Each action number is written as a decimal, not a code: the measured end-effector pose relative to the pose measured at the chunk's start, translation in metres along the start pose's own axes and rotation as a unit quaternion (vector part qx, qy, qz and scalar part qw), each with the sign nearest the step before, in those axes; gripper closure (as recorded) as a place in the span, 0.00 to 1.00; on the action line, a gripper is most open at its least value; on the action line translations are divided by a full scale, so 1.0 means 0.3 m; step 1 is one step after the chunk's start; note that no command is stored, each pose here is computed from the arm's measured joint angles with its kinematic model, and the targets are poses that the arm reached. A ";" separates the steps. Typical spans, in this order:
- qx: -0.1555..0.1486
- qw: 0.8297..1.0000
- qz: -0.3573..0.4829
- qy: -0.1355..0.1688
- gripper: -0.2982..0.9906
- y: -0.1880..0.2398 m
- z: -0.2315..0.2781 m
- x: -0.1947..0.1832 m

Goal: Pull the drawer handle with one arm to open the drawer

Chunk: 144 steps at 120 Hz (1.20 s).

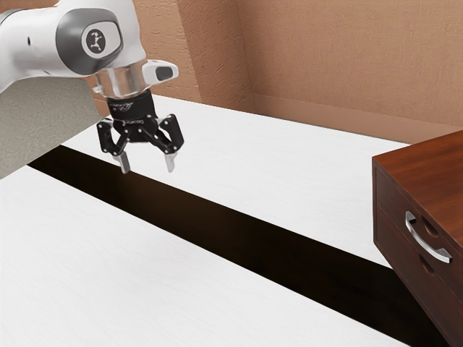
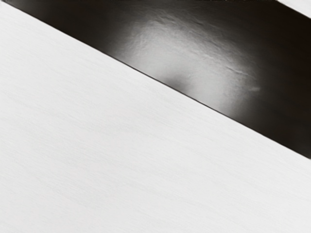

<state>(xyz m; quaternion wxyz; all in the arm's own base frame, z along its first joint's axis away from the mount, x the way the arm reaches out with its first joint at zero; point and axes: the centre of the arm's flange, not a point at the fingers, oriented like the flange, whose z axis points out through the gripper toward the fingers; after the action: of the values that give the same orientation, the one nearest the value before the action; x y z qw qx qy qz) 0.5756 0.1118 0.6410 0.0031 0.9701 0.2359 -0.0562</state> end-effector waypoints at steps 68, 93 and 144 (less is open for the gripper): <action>-0.095 0.992 -0.001 0.081 0.23 -0.070 -0.377 -0.265; -0.064 0.994 -0.085 -0.002 0.23 -0.063 -0.151 -0.268; -0.017 0.999 -0.039 0.009 0.23 0.746 -0.024 -0.660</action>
<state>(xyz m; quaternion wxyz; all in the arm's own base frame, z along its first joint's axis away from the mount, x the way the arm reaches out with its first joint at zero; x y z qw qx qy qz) 0.5041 -0.1775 0.6654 0.0149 0.9605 0.2742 -0.0438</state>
